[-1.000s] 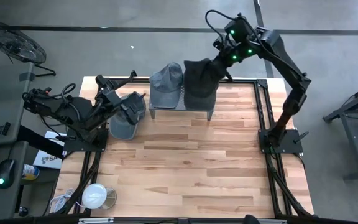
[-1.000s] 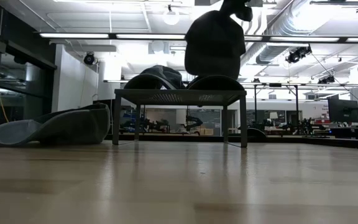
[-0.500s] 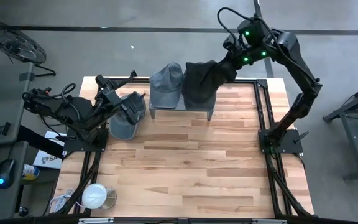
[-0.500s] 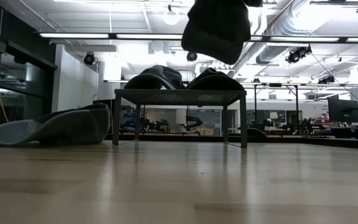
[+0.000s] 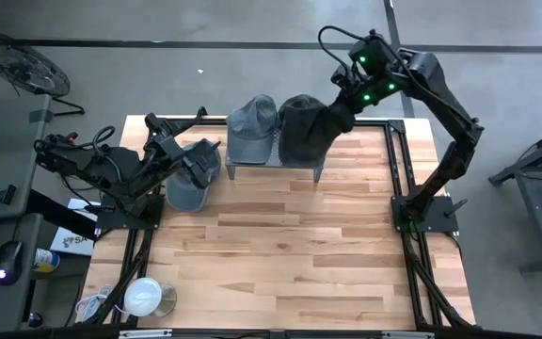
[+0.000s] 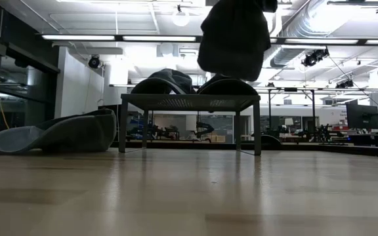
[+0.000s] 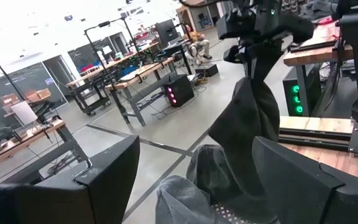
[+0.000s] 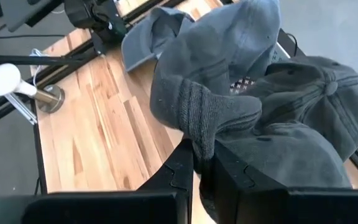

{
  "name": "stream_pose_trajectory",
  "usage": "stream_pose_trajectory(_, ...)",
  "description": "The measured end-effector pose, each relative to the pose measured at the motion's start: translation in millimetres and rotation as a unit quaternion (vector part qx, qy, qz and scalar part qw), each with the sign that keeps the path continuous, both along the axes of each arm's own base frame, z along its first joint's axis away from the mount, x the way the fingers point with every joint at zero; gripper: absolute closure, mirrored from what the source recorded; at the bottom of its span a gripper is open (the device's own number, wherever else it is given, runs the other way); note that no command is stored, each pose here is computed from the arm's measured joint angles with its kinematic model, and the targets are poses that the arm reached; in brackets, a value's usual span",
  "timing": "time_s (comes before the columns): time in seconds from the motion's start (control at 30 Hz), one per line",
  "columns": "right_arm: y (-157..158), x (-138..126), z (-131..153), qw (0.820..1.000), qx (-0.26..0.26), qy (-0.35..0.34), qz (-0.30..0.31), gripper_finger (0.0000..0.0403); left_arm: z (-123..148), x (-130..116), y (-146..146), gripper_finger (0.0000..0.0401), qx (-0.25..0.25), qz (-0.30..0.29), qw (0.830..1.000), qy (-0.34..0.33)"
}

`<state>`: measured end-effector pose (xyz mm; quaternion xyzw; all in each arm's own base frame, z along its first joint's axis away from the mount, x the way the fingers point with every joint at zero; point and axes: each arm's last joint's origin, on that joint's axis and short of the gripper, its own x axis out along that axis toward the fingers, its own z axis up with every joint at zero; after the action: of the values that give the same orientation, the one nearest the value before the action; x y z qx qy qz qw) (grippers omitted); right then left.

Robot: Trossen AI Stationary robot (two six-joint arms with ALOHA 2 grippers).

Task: Pick & Place hat
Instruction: Stack the black cap on top of the black cap on the shelf

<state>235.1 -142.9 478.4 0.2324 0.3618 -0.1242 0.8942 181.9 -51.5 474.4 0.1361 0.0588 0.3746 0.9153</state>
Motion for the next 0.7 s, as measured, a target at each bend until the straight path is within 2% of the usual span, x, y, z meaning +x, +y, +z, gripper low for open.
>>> stream_pose_trajectory(0.3,-3,5,-11,1.000,0.007,0.017,0.004,0.0381,0,0,0,0.0093,-0.001,0.000,1.000,-0.001)
stream_pose_trajectory(0.7,0,0,2,1.000,-0.011,-0.011,0.012,0.0381,0,0,0,0.0093,-0.001,0.000,1.000,-0.001)
